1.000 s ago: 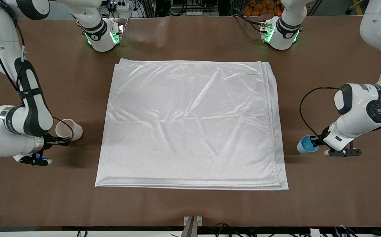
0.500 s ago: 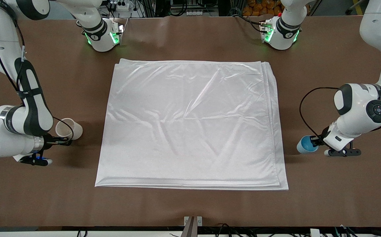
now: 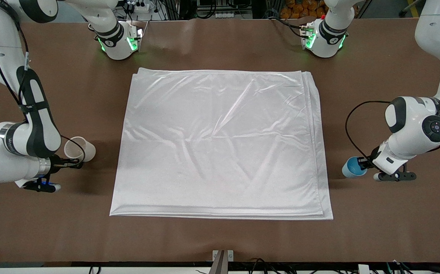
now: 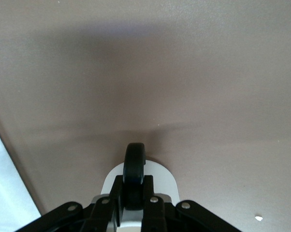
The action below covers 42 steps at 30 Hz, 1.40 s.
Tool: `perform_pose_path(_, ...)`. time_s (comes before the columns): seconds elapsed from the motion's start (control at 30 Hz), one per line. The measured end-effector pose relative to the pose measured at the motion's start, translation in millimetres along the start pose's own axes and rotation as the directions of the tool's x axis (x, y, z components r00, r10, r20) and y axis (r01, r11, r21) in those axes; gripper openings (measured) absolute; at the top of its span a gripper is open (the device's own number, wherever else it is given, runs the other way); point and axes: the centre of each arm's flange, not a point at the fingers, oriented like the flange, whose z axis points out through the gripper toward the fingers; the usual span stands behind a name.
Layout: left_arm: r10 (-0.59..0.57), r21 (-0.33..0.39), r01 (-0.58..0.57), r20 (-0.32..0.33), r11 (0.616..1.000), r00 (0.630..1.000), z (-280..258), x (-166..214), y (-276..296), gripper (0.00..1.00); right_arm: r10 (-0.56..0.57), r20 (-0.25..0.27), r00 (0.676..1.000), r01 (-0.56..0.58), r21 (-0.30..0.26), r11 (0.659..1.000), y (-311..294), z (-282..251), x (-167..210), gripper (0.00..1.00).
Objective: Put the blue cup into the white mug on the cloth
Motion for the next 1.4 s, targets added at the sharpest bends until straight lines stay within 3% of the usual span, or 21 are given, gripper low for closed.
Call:
perform_pose_path(0.33, 0.016, 0.001, -0.016, -0.007, 1.0, 1.0, -11.1, 2.1, 10.1, 0.04, 0.017, 0.042, 0.999, -0.018, 0.026, 1.0, -11.4, -8.5, -3.6, 0.19)
perform_pose_path(0.6, 0.036, 0.004, -0.036, -0.014, 0.999, 0.999, -27.0, 4.3, 22.4, 0.04, 0.097, 0.112, 0.989, -0.104, 0.052, 0.993, -47.5, -10.2, -12.2, 0.19)
perform_pose_path(0.8, 0.05, 0.004, -0.05, -0.028, 0.999, 0.998, -38.4, 5.9, 31.6, 0.04, 0.174, 0.137, 0.975, -0.185, 0.073, 0.98, -89.0, -23.2, -18.4, 0.19)
perform_pose_path(1.03, 0.07, 0.004, -0.07, -0.034, 0.998, 0.997, -52.2, 6.4, 44.9, 0.04, 0.268, 0.157, 0.95, -0.283, 0.081, 0.956, -141.6, -31.7, -28.7, 0.19)
perform_pose_path(1.4, 0.118, -0.003, -0.118, -0.047, 0.993, 0.992, -85.7, 2.7, 89.3, 0.04, 0.42, 0.215, 0.882, -0.451, 0.121, 0.884, -225.1, -37.6, -48.7, 0.19)
